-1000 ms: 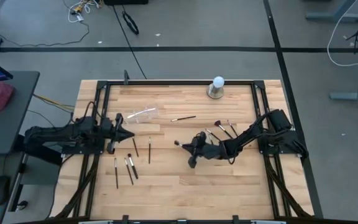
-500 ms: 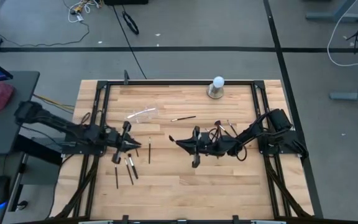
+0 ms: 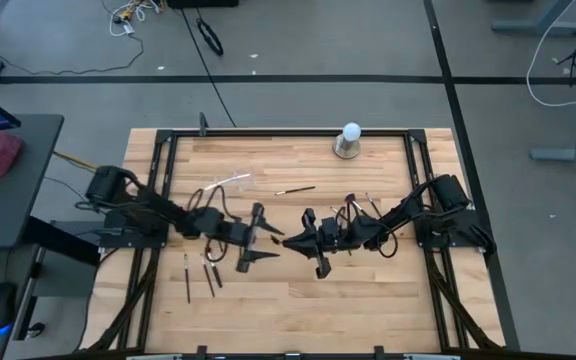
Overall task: Put items in baskets/containers
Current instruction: Put the black eye groomer brush into the right section of the transparent organizer
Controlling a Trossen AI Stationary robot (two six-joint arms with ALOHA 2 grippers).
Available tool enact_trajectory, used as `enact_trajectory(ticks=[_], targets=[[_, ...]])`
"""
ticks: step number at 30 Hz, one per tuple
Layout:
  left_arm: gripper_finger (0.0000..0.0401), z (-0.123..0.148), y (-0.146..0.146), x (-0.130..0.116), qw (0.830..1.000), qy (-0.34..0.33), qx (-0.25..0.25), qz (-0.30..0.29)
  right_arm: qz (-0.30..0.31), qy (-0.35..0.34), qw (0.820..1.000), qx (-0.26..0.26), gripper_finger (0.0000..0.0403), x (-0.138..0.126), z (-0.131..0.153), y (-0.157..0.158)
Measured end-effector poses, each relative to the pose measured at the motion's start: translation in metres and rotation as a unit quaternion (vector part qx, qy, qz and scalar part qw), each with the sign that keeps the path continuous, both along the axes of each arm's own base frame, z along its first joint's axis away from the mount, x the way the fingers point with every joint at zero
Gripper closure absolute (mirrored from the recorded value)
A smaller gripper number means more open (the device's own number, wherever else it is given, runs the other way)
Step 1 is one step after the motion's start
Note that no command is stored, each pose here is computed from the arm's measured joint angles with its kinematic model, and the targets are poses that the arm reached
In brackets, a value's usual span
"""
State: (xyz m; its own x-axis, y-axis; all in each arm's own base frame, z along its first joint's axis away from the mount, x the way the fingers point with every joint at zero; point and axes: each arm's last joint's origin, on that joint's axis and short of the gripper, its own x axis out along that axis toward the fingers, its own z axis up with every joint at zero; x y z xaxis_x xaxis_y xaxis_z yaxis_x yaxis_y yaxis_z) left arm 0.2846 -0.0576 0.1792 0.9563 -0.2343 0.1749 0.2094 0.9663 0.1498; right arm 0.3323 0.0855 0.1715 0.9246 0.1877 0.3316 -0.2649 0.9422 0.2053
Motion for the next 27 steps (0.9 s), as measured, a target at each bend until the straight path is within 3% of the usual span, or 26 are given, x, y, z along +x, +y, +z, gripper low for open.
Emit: enact_trajectory(ticks=[4,9,16,22,27], targets=[[0.0134,0.005,0.003,0.000,0.999,-0.018,0.013,-0.035,0.042,-0.003,0.999,-0.008,0.0394,-0.001,0.000,0.003],[0.0153,0.020,0.000,0.000,0.994,-0.068,0.020,-0.086,0.050,-0.003,0.999,-0.008,0.0394,-0.001,0.000,0.003],[0.0196,0.033,-0.003,0.012,0.992,-0.080,0.026,-0.099,0.051,-0.002,0.999,-0.004,0.0394,-0.001,0.000,0.003],[0.0267,0.031,-0.005,0.015,0.991,-0.061,0.031,-0.118,0.058,-0.003,0.998,-0.005,0.0394,-0.001,0.001,0.004],[0.0361,0.031,-0.005,0.015,0.991,-0.058,0.029,-0.120,0.062,-0.002,0.998,-0.007,0.0393,-0.001,0.000,0.005]])
